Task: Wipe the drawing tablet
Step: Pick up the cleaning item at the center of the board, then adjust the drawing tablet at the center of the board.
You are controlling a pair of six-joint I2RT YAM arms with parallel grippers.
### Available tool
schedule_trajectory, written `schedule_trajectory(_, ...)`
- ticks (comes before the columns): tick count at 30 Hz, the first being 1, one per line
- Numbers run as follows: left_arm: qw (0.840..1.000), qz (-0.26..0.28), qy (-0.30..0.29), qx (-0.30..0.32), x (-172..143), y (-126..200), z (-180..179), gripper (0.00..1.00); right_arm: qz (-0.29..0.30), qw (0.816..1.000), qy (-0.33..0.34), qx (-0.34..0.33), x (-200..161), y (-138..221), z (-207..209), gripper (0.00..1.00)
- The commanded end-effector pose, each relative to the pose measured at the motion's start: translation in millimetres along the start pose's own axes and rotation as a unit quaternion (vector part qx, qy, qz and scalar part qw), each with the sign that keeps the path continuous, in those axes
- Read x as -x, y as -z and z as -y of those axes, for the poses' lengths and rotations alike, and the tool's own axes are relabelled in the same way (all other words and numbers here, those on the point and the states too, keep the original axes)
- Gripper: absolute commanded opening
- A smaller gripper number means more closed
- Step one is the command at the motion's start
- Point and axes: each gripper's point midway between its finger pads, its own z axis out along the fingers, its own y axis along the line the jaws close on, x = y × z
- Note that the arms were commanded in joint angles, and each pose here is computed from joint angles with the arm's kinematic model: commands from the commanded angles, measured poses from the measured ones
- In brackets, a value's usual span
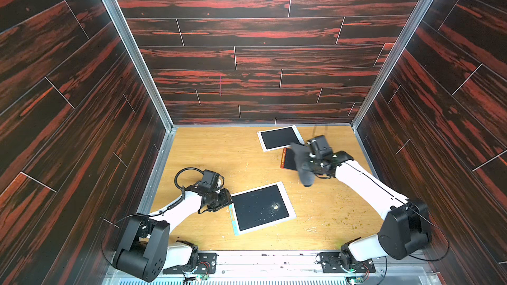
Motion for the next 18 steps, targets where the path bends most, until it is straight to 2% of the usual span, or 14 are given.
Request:
schedule_trajectory(1,1.000,0.008,0.011,-0.004,2.2,-5.0,-2.8,0.54,0.000,1.000,0.014,0.017,4.9,8.1,-13.1,0.00)
schedule_trajectory(7,1.000,0.010,0.022,0.017,-0.6,-11.4,-15.4,0.54,-0.026,0.997,0.041,0.064,-3.0,2.1,-38.3,0.00)
schedule_trajectory(18,0.999,0.026,0.030,0.003,25.6,-26.9,-2.6,0.54,-0.091,0.992,0.067,0.061,-47.7,-23.4,-34.2,0.00)
